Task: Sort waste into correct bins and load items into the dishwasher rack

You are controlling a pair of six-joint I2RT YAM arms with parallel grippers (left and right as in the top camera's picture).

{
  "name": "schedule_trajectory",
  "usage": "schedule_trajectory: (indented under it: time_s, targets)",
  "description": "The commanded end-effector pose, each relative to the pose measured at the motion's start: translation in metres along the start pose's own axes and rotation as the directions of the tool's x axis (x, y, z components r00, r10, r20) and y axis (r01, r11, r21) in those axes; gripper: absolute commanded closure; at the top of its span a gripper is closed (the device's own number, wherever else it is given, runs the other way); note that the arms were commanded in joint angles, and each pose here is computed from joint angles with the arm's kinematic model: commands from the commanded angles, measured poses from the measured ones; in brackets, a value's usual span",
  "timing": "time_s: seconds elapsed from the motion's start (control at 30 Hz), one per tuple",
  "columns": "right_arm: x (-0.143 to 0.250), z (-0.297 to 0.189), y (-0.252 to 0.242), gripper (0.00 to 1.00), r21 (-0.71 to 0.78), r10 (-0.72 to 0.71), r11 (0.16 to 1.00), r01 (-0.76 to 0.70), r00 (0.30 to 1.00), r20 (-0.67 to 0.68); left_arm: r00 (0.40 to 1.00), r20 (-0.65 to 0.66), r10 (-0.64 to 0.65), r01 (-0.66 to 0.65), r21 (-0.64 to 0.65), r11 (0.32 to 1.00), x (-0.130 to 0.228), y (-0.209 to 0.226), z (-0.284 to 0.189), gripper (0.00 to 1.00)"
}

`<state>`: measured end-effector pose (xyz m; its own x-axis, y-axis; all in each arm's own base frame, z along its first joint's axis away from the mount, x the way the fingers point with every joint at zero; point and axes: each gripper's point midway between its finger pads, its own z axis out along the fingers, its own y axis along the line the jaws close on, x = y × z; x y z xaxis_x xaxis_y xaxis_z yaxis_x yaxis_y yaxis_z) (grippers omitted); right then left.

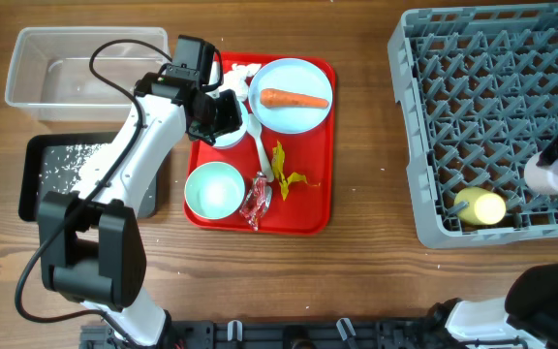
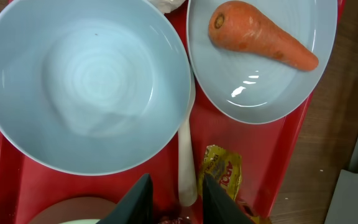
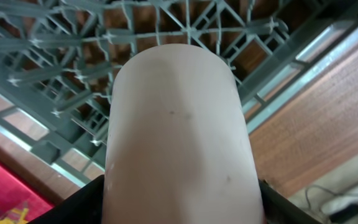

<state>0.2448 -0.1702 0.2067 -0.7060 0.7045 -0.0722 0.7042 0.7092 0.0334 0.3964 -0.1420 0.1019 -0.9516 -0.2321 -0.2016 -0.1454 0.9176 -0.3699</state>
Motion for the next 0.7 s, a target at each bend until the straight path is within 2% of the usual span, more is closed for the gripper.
schedule_trajectory:
  time_s: [0.0,0.13,0.23,0.37,0.4,0.43,0.47,0.6,0.67]
  targets:
    - [0.003,0.022,-0.006,0.43,0.043,0.032,0.999,-0.029,0.996,-0.079,1.000,0.002,0.025,-0.025,-0.018,1.000,0.000,0.003,0.004,0.75]
    - [0.024,0.065,-0.007,0.43,0.044,0.030,0.999,-0.022,0.981,-0.193,1.000,0.002,0.025,-0.025,-0.018,1.000,0.000,0.003,0.004,0.75]
    - [0.031,0.091,-0.014,0.43,0.068,0.047,0.997,-0.033,0.976,-0.211,1.000,-0.005,0.024,-0.024,-0.021,0.999,0.002,0.004,0.004,0.76]
    - [0.029,0.101,-0.020,0.43,0.067,0.069,0.996,-0.056,0.977,-0.200,0.999,-0.006,0.053,-0.053,-0.021,0.998,0.002,0.004,0.004,0.77]
    - [0.028,0.101,-0.020,0.24,0.067,0.071,0.996,-0.059,0.978,-0.198,0.999,-0.005,0.053,-0.053,-0.020,0.998,0.002,0.004,0.004,0.77]
    - [0.028,0.101,-0.020,0.10,0.068,0.075,0.996,-0.063,0.978,-0.196,0.999,-0.005,0.053,-0.053,-0.020,0.998,0.002,0.004,0.004,0.77]
    - [0.027,0.101,-0.020,0.00,0.068,0.079,0.995,-0.067,0.978,-0.191,0.999,-0.005,0.053,-0.053,-0.020,0.998,0.002,0.004,0.004,0.77]
    - [0.017,0.100,-0.019,0.00,0.065,0.108,0.993,-0.099,0.982,-0.153,0.999,-0.005,0.053,-0.053,-0.020,0.998,0.002,0.004,0.004,0.77]
    - [0.004,0.084,-0.016,0.00,0.050,0.110,0.993,-0.105,0.988,-0.107,0.999,-0.005,0.052,-0.052,-0.020,0.998,0.002,0.004,0.004,0.77]
